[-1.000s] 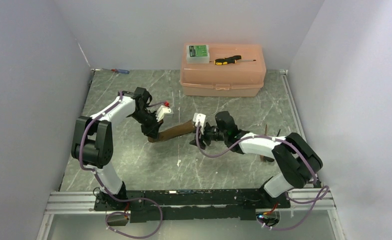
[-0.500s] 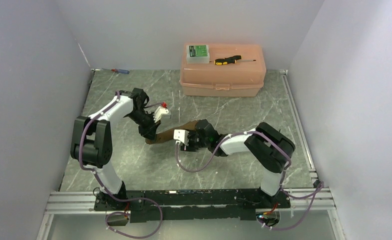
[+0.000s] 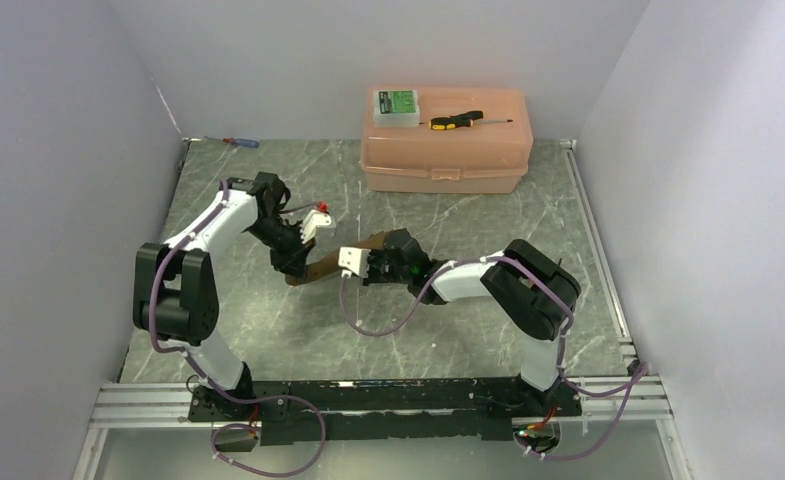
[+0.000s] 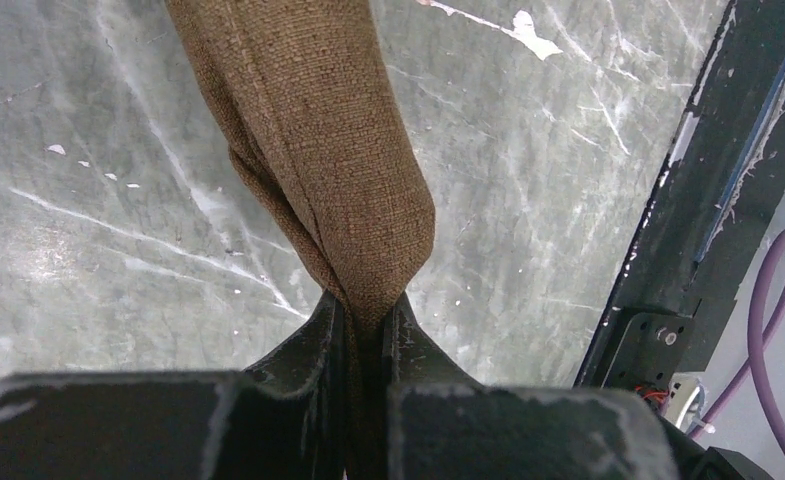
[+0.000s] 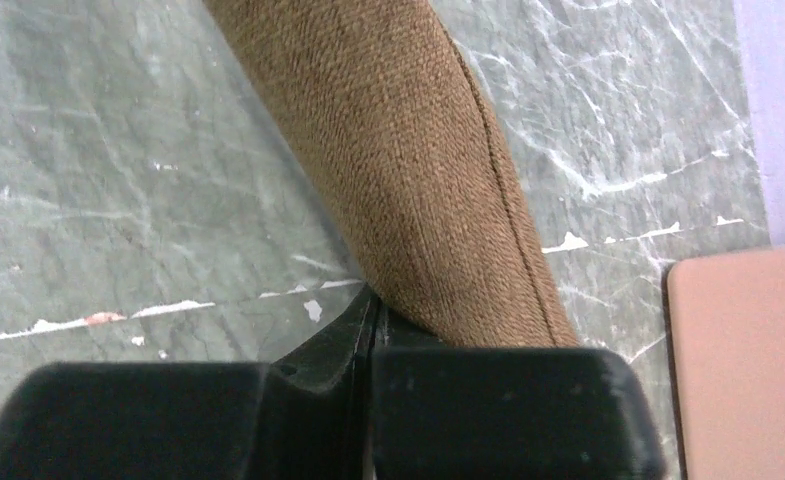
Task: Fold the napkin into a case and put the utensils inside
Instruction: Turn over the smaller rectangle folded napkin at the center of the board.
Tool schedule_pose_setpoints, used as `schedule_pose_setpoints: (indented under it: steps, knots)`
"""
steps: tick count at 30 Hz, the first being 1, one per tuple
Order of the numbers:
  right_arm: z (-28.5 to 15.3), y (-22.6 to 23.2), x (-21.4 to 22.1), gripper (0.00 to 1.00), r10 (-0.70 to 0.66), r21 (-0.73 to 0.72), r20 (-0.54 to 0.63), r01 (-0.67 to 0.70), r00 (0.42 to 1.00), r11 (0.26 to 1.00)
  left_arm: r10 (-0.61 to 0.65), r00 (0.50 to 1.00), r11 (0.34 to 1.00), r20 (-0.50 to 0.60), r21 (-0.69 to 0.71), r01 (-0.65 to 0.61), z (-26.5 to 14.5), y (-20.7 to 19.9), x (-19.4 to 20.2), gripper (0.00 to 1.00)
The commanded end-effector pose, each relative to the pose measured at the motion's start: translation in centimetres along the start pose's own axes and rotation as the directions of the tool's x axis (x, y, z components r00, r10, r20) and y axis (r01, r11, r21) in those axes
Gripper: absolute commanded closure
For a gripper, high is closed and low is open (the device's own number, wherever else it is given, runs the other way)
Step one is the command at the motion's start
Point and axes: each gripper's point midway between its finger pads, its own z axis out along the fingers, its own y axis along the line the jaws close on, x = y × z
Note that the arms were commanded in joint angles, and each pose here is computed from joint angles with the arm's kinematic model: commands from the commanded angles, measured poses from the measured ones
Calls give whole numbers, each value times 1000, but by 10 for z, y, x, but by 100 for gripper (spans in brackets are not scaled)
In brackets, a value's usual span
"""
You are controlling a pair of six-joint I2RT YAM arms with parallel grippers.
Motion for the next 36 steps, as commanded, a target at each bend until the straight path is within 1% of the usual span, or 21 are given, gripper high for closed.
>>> schedule_pose_setpoints:
  steps: [1,3,5,8,10,12,13,14,15,16,17,18,19,20,21,23,27,29,31,33,36]
  knots:
    - [3,1,-28,100,13,-118,49,-7,999,993,64,996,998,60,1,-65,-19,-12,-17,97]
    - [-6,7,-35,100,53,-191,31,-47,998,981,66,996,998,68,14,-67,-25,-16,-23,97]
    - [-20,17,-40,100,110,-301,-18,-111,994,947,47,996,998,72,35,-50,-31,-21,-27,97]
    - [-53,39,-47,100,200,-461,-113,-230,973,857,11,996,997,93,81,-19,-39,-31,-35,97]
    - [-76,56,-62,100,263,-560,-139,-295,955,774,-22,993,992,116,130,7,-41,-41,-41,97]
    - [-99,70,-72,100,318,-622,-205,-374,926,688,-66,990,979,126,198,41,-44,-54,-46,97]
    - [-107,71,-75,100,328,-622,-222,-392,918,678,-84,988,973,131,225,53,-45,-58,-49,97]
    - [-111,69,-73,100,334,-598,-243,-412,911,688,-94,987,967,132,248,59,-46,-63,-50,97]
    - [-114,64,-72,100,336,-560,-242,-413,911,718,-91,987,962,130,268,54,-46,-68,-51,97]
    - [-116,58,-72,97,339,-515,-218,-403,915,757,-80,989,959,123,279,43,-46,-73,-50,97]
    - [-116,48,-71,87,330,-452,-175,-374,928,810,-68,991,959,115,282,33,-44,-77,-47,97]
    - [-118,42,-66,68,329,-372,-135,-356,935,857,-49,993,959,106,282,18,-43,-82,-44,97]
    - [-119,29,-71,27,330,-294,-58,-332,942,896,-24,995,961,100,278,-5,-43,-86,-41,97]
    - [-122,18,-77,4,318,-229,13,-307,948,924,-13,996,961,92,276,-13,-41,-89,-38,97]
    - [-126,10,-84,1,300,-191,63,-283,952,940,-4,995,963,95,269,-22,-41,-90,-38,97]
    - [-130,-9,-94,0,277,-130,98,-264,956,956,1,995,963,102,270,-29,-44,-92,-41,97]
    - [-142,-27,-104,0,265,-77,84,-259,961,963,15,994,959,107,280,-45,-48,-98,-42,97]
    - [-152,-50,-111,0,273,32,125,-279,954,960,21,994,955,107,292,-51,-50,-102,-42,97]
    - [-164,-63,-121,0,264,86,191,-284,945,955,17,994,952,111,302,-50,-52,-107,-43,97]
    - [-168,-56,-132,0,243,38,227,-258,943,965,22,992,953,121,298,-57,-53,-107,-45,97]
    - [-158,-31,-132,0,232,-114,212,-212,949,971,19,992,952,125,302,-57,-53,-107,-46,97]
